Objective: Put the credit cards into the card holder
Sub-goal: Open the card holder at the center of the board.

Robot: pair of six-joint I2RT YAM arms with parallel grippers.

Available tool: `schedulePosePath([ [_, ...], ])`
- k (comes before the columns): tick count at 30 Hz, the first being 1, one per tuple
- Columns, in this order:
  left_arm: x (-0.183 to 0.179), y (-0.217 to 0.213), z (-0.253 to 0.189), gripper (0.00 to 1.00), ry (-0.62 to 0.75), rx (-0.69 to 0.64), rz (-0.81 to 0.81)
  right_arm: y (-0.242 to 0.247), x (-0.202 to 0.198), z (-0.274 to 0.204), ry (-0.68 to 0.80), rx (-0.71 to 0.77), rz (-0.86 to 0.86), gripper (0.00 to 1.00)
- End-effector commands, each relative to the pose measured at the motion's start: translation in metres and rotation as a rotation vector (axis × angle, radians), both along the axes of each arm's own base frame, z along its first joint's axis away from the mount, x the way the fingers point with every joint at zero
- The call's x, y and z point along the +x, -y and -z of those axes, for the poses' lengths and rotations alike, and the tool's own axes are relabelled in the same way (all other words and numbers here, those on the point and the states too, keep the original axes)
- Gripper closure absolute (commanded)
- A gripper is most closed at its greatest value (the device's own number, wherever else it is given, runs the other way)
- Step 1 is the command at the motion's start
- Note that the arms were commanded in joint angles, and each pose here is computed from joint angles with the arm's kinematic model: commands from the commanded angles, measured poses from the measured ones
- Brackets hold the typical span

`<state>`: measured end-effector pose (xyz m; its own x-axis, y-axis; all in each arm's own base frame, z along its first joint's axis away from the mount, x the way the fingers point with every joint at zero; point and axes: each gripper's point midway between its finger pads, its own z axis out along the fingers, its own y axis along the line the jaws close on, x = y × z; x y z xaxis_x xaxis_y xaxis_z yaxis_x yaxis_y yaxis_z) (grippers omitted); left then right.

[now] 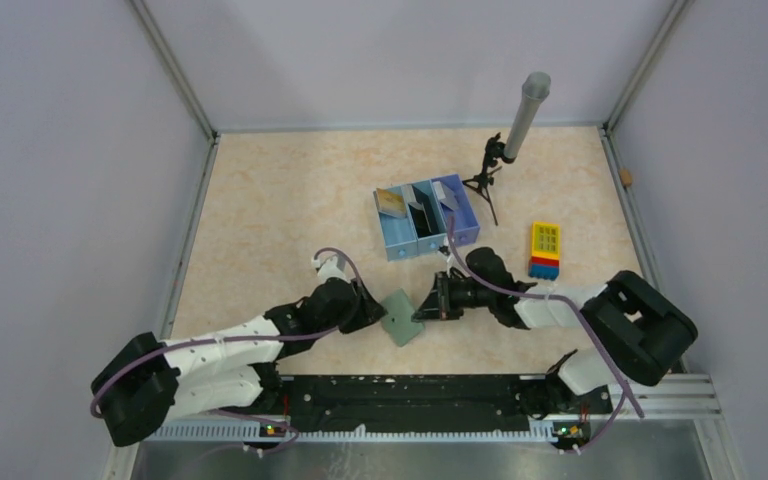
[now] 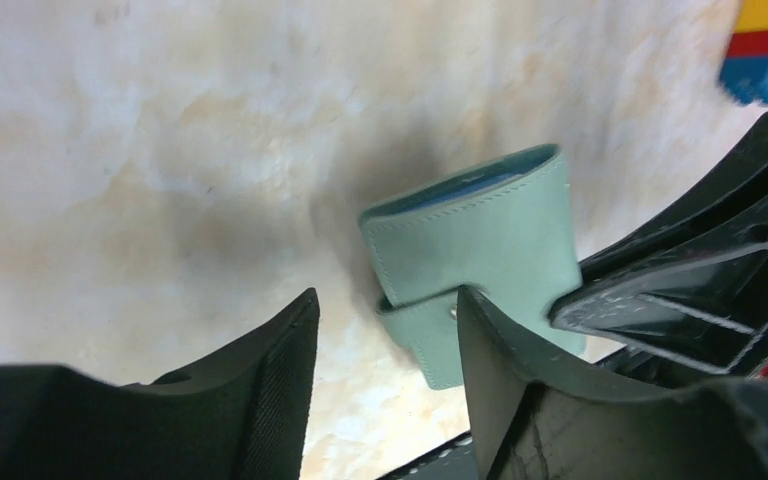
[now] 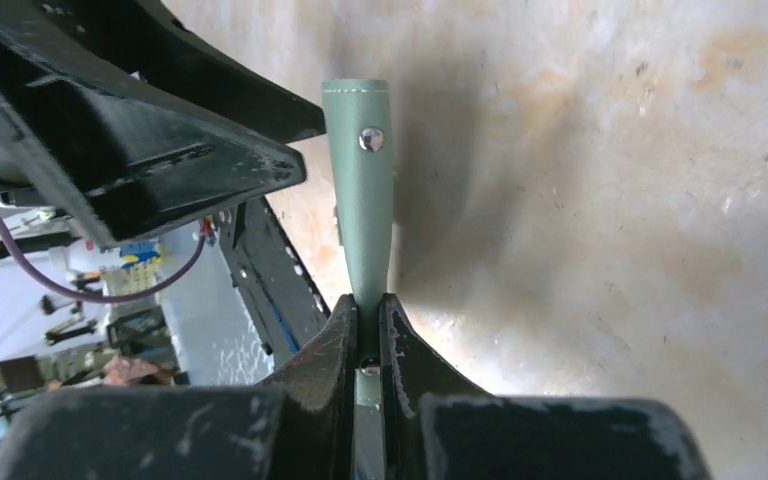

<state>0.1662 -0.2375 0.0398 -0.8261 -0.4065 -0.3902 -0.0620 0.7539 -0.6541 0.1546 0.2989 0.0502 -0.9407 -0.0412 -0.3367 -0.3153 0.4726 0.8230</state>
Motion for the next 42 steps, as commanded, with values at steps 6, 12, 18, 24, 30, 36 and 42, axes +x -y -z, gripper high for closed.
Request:
schedulePosePath([
  [6, 0.035, 0.003, -0.082, 0.44, 0.213, 0.120, 0.039, 0.012, 0.049, -0.057, 0.353, -0.193, 0.159, 1.00],
  [12, 0.040, 0.024, -0.079, 0.44, 0.177, 0.110, 0.077, 0.015, 0.054, -0.078, 0.447, -0.280, 0.255, 1.00],
  [18, 0.043, 0.031, -0.074, 0.44, 0.159, 0.079, 0.058, 0.013, 0.050, -0.085, 0.529, -0.339, 0.264, 1.00],
  [24, 0.040, 0.045, -0.078, 0.44, 0.163, -0.025, 0.074, 0.011, 0.048, -0.083, 0.548, -0.362, 0.249, 1.00],
  [30, 0.036, 0.060, -0.068, 0.44, 0.125, -0.093, 0.096, 0.006, 0.044, -0.088, 0.563, -0.335, 0.244, 1.00],
  [36, 0.038, 0.066, -0.063, 0.44, 0.114, -0.109, 0.098, -0.001, 0.038, -0.092, 0.584, -0.313, 0.213, 1.00],
  [42, 0.041, 0.061, -0.049, 0.45, 0.090, -0.060, 0.073, -0.003, 0.034, -0.097, 0.609, -0.295, 0.197, 1.00],
])
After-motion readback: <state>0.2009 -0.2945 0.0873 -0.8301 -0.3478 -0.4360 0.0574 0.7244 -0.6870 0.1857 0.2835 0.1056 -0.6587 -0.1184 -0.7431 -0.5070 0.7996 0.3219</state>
